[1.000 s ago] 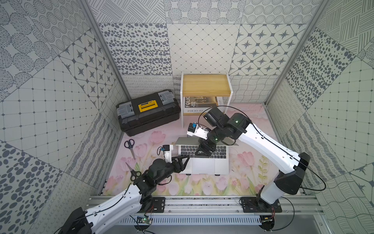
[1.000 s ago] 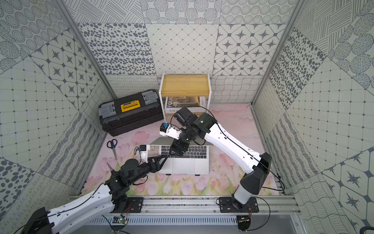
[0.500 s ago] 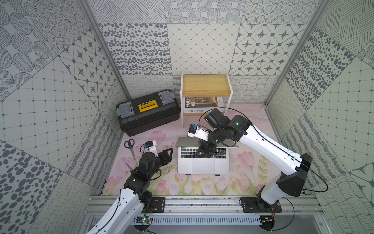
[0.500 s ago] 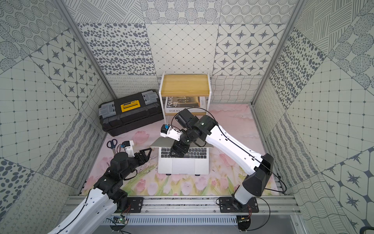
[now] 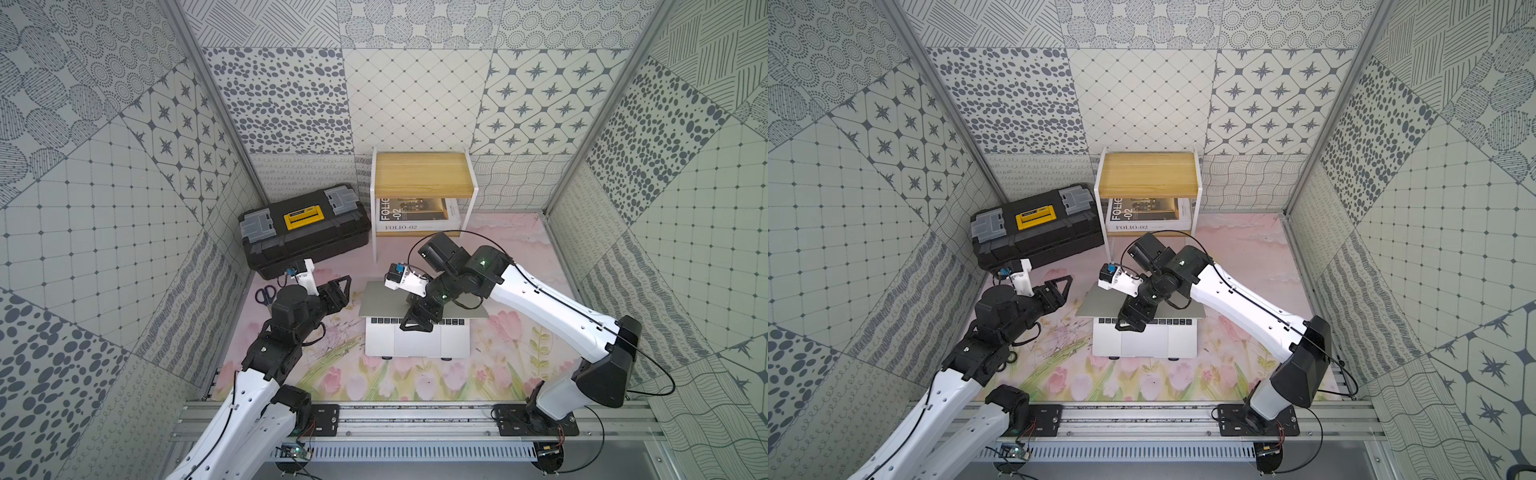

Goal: Close the laptop lid and set it aside
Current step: Close the lid of the laptop.

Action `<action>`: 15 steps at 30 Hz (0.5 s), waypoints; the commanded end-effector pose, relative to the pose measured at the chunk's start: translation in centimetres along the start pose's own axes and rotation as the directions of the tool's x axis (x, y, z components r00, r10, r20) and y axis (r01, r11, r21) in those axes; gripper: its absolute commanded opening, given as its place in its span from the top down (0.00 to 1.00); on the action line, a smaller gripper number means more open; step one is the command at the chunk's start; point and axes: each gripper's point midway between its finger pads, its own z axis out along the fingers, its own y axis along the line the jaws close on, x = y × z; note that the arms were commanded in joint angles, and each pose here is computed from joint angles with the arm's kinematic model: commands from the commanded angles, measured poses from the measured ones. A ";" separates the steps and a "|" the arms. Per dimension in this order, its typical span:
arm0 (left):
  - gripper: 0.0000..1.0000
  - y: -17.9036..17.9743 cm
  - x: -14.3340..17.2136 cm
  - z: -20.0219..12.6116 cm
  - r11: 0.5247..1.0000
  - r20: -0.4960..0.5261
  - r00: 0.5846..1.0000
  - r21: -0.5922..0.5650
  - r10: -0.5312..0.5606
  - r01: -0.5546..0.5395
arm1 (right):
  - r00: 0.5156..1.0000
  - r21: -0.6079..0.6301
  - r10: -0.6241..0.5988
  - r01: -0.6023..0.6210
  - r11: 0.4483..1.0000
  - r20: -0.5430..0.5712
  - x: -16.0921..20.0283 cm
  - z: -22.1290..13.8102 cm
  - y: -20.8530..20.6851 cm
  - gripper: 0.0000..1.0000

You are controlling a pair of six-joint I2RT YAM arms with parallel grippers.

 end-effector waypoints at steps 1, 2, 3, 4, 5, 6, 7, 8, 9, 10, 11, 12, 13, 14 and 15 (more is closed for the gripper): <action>0.31 -2.8 -0.9 -0.1 0.993 -0.045 0.997 0.102 0.070 -0.065 | 0.999 -0.075 0.030 -0.033 0.997 -0.041 0.9 1.5 1.5 0.13; 0.31 -3.2 -0.8 0.0 0.991 -0.061 0.996 0.121 0.066 -0.059 | 0.999 -0.075 0.030 -0.034 0.997 -0.045 1.0 1.7 1.5 0.13; 0.31 -3.5 -0.5 0.2 0.989 -0.078 0.995 0.139 0.066 -0.055 | 0.998 -0.075 0.032 -0.035 0.997 -0.047 1.0 1.8 1.5 0.13; 0.31 -3.8 -0.2 0.3 0.985 -0.093 0.993 0.161 0.071 -0.055 | 0.998 -0.076 0.034 -0.037 0.996 -0.046 1.0 1.9 1.5 0.13; 0.31 -4.1 0.2 0.5 0.982 -0.109 0.991 0.180 0.074 -0.054 | 0.998 -0.075 0.034 -0.037 0.996 -0.047 1.0 2.0 1.4 0.13; 0.31 -4.2 0.7 0.7 0.980 -0.126 0.989 0.193 0.076 -0.050 | 0.998 -0.075 0.036 -0.039 0.996 -0.046 1.0 2.1 1.4 0.12; 0.31 -4.4 1.3 0.9 0.976 -0.146 0.986 0.211 0.081 -0.049 | 0.998 -0.075 0.035 -0.038 0.996 -0.044 1.0 2.1 1.3 0.12; 0.31 -4.6 1.9 1.0 0.972 -0.164 0.982 0.232 0.089 -0.050 | 0.998 -0.075 0.036 -0.039 0.996 -0.042 0.9 2.1 1.3 0.12; 0.30 -4.9 2.4 1.1 0.966 -0.182 0.978 0.253 0.097 -0.049 | 0.999 -0.075 0.037 -0.040 0.996 -0.040 0.8 2.1 1.4 0.12; 0.30 -5.3 3.0 1.3 0.961 -0.203 0.973 0.273 0.108 -0.050 | 0.999 -0.073 0.038 -0.041 0.997 -0.038 0.8 2.0 1.3 0.12; 0.30 -5.8 3.6 1.4 0.952 -0.223 0.967 0.301 0.126 -0.054 | 0.998 -0.070 0.042 -0.044 0.997 -0.038 0.8 2.1 1.3 0.12; 0.29 -6.4 4.2 1.5 0.942 -0.244 0.959 0.332 0.146 -0.059 | 0.998 -0.070 0.043 -0.046 0.996 -0.038 0.9 2.2 1.2 0.12; 0.29 -6.9 4.7 1.6 0.934 -0.263 0.950 0.350 0.167 -0.067 | 0.998 -0.070 0.046 -0.049 0.996 -0.040 0.9 2.3 1.2 0.12; 0.29 -7.4 5.3 1.7 0.927 -0.278 0.941 0.365 0.191 -0.081 | 0.998 -0.068 0.048 -0.050 0.996 -0.040 1.0 2.4 1.1 0.12; 0.29 -7.9 5.8 1.7 0.919 -0.288 0.933 0.382 0.216 -0.095 | 0.998 -0.068 0.052 -0.055 0.996 -0.044 1.1 2.6 1.1 0.12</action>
